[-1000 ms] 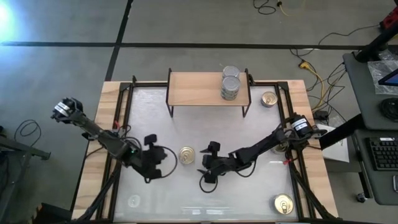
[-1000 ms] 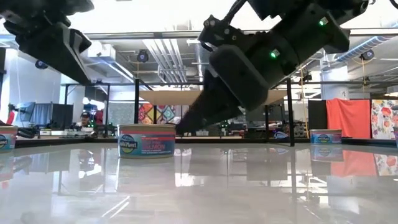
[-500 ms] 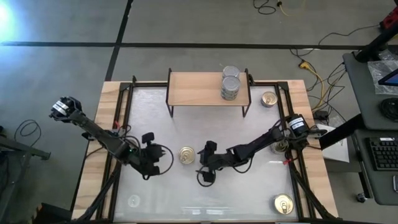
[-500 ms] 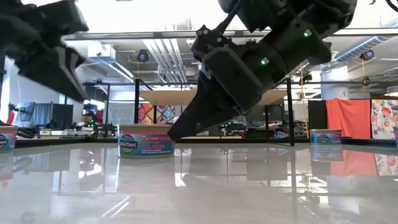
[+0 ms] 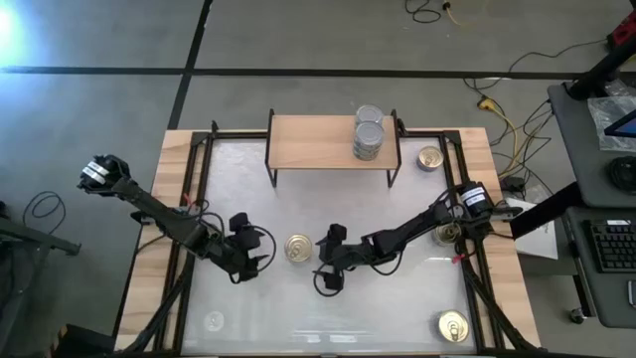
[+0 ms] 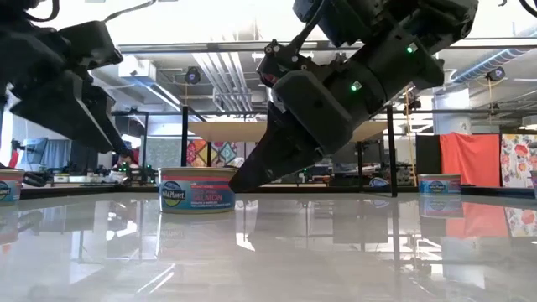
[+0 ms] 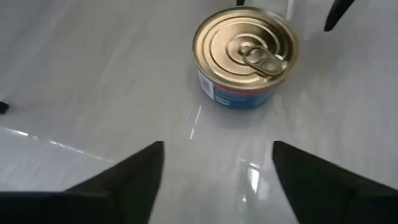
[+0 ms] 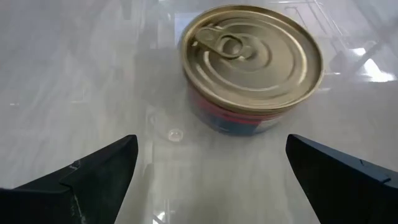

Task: Stack canned seafood by type on shelf
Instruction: Put the top left blue-pink tuna can on the shelf

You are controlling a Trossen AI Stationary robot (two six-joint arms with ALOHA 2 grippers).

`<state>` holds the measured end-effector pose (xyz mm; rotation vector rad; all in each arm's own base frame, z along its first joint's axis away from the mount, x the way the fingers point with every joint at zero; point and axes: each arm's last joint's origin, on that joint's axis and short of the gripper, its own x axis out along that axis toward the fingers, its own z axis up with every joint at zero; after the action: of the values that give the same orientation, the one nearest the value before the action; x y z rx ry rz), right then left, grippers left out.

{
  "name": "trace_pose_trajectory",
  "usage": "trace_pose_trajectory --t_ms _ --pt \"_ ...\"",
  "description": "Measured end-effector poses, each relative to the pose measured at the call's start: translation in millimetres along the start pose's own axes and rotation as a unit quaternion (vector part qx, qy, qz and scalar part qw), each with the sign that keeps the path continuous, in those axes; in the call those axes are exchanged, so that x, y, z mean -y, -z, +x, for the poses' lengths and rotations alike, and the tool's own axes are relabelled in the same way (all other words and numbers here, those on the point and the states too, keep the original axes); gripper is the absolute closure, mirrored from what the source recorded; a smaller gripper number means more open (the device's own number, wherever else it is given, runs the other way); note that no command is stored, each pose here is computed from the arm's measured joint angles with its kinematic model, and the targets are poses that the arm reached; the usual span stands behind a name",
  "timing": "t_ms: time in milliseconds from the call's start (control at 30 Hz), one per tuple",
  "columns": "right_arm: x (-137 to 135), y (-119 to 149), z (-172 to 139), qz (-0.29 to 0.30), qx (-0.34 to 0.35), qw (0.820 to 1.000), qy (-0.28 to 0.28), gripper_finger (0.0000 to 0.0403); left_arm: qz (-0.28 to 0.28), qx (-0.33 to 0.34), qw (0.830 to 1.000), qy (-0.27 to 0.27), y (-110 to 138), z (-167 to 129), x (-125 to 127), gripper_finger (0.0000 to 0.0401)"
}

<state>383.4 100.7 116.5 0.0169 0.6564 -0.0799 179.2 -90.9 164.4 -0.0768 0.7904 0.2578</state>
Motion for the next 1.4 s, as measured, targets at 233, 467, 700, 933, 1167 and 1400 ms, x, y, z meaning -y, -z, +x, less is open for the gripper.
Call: trace_pose_trajectory --t_ms 233,467,700,933,1167,1400 --pt "5 -1 1 0.013 0.001 1.000 0.009 0.0003 0.007 0.044 0.999 0.019 8 22 -3 0.0030" --pt "20 -1 4 0.031 -0.010 0.998 0.049 0.0003 0.043 0.066 0.997 0.026 14 49 -4 0.0021" --pt "30 -5 6 0.056 -0.027 0.996 0.064 0.0003 0.068 0.084 0.994 0.032 20 73 -1 0.0020" --pt "33 -16 9 0.077 -0.012 0.995 0.065 0.0003 0.051 0.110 0.991 0.065 28 91 2 0.0020" --pt "30 -18 15 0.060 -0.016 0.997 0.056 0.0003 0.039 0.146 0.986 0.076 30 100 6 0.0020" --pt "29 -15 23 0.063 -0.020 0.996 0.057 0.0003 0.030 0.171 0.981 0.087 31 105 9 0.0020"
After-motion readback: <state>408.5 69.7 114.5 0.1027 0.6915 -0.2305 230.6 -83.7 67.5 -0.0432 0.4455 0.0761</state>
